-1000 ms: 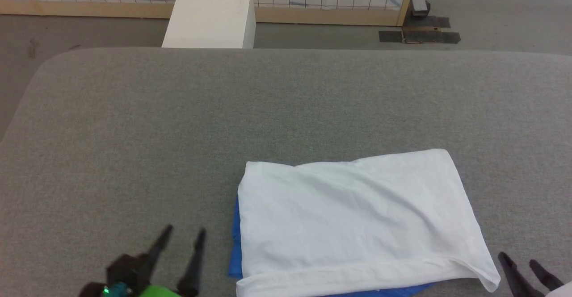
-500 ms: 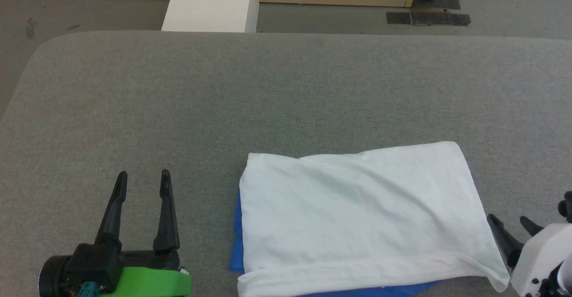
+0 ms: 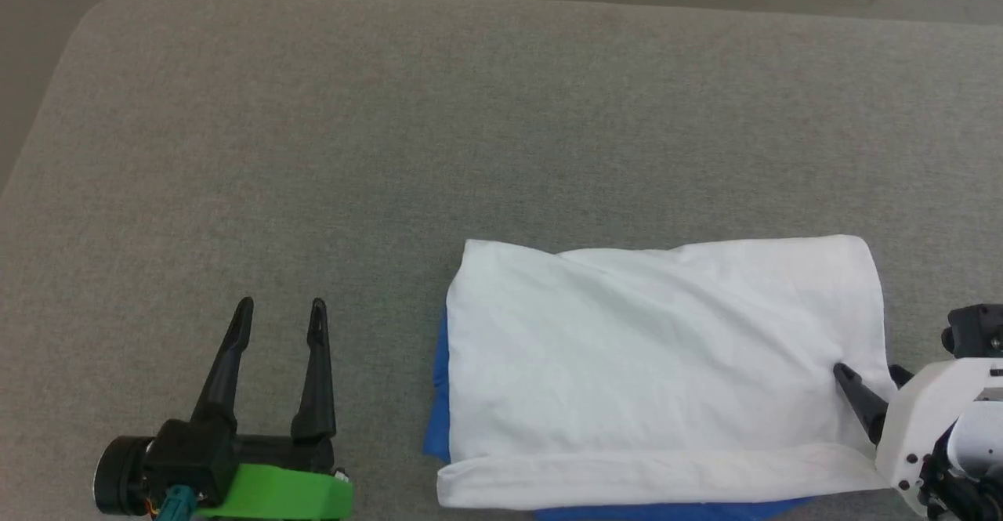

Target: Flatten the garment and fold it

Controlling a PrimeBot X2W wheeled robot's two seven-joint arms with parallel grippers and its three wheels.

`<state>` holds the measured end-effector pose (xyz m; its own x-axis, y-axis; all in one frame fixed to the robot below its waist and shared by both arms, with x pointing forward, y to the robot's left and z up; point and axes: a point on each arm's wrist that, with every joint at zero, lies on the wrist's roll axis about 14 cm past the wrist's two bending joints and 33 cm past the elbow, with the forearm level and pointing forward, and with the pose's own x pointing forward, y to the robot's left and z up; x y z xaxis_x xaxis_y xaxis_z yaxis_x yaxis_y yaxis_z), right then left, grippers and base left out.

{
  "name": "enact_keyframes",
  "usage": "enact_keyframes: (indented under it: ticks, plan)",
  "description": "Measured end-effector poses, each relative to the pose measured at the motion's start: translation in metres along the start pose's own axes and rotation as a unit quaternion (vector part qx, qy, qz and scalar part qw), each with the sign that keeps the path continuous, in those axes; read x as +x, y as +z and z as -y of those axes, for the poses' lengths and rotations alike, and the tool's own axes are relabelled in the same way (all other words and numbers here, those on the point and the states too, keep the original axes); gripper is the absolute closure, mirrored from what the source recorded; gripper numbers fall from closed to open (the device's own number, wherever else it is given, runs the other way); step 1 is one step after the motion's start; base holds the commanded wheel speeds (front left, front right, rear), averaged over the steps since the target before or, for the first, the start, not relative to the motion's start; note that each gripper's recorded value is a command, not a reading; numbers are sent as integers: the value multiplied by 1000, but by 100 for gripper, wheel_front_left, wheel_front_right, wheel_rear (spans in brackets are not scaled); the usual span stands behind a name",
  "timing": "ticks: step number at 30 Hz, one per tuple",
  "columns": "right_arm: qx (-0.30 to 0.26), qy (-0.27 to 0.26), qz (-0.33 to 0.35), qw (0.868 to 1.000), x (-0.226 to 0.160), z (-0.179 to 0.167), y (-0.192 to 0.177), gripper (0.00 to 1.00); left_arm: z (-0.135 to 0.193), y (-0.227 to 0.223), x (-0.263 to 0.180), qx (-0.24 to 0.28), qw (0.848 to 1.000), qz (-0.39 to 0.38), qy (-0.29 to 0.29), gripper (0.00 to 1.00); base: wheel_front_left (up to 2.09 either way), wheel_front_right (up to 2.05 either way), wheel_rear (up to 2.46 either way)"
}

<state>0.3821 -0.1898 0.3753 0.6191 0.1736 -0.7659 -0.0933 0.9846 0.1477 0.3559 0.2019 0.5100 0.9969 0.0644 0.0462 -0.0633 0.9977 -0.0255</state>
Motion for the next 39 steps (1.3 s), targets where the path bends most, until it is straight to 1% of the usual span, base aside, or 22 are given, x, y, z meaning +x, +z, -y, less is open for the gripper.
enact_keyframes:
  ticks: [1,2,3,5,6,8,12,16,18,23,25,27,29,31,35,39]
  plan:
    - [-2,4,-3,1000,3,-2,0,0,-1,-1,0,2,1000,-2,0,0,0,0,0]
    - [-2,9,-9,1000,6,-4,0,6,-2,-3,0,4,1000,-4,1,0,0,0,0]
    - [-2,13,-15,1000,9,-6,-1,16,-3,-4,0,5,1000,-6,2,0,0,0,0]
    - [-5,18,-23,1000,13,-8,-2,95,-4,-5,0,5,1000,-7,3,0,0,0,0]
    - [-6,21,-27,999,15,-10,-2,100,-4,-6,-1,4,1000,-9,3,0,0,0,0]
    - [-4,31,-32,999,18,-16,-2,100,-6,-8,-3,2,1000,-13,7,0,0,0,0]
    - [9,31,-23,999,16,-16,2,100,-8,-7,-5,-1,1000,-11,12,0,0,0,0]
    - [32,13,4,999,8,-4,12,100,-9,0,-7,-3,1000,0,13,0,0,0,0]
    - [39,-8,18,999,1,10,17,100,-10,3,-9,-4,1000,6,14,0,0,0,0]
    - [47,-93,54,993,-32,69,33,100,-4,7,-15,-14,1000,13,8,0,0,0,0]
    - [44,-110,63,991,-44,81,38,100,-2,9,-17,-18,1000,15,6,0,0,0,0]
    - [40,-115,70,990,-55,84,41,100,0,11,-19,-22,1000,19,3,0,0,0,0]
    - [31,-106,78,991,-63,76,49,100,4,13,-21,-26,999,22,-3,0,0,0,0]
    - [16,-87,87,992,-70,59,58,100,8,13,-24,-30,999,23,-8,0,0,0,0]
    - [-25,-22,91,995,-79,8,69,100,12,13,-28,-37,999,22,-13,0,0,0,0]
    - [-70,55,73,993,-83,-54,66,100,16,13,-29,-47,998,23,-18,0,0,0,0]
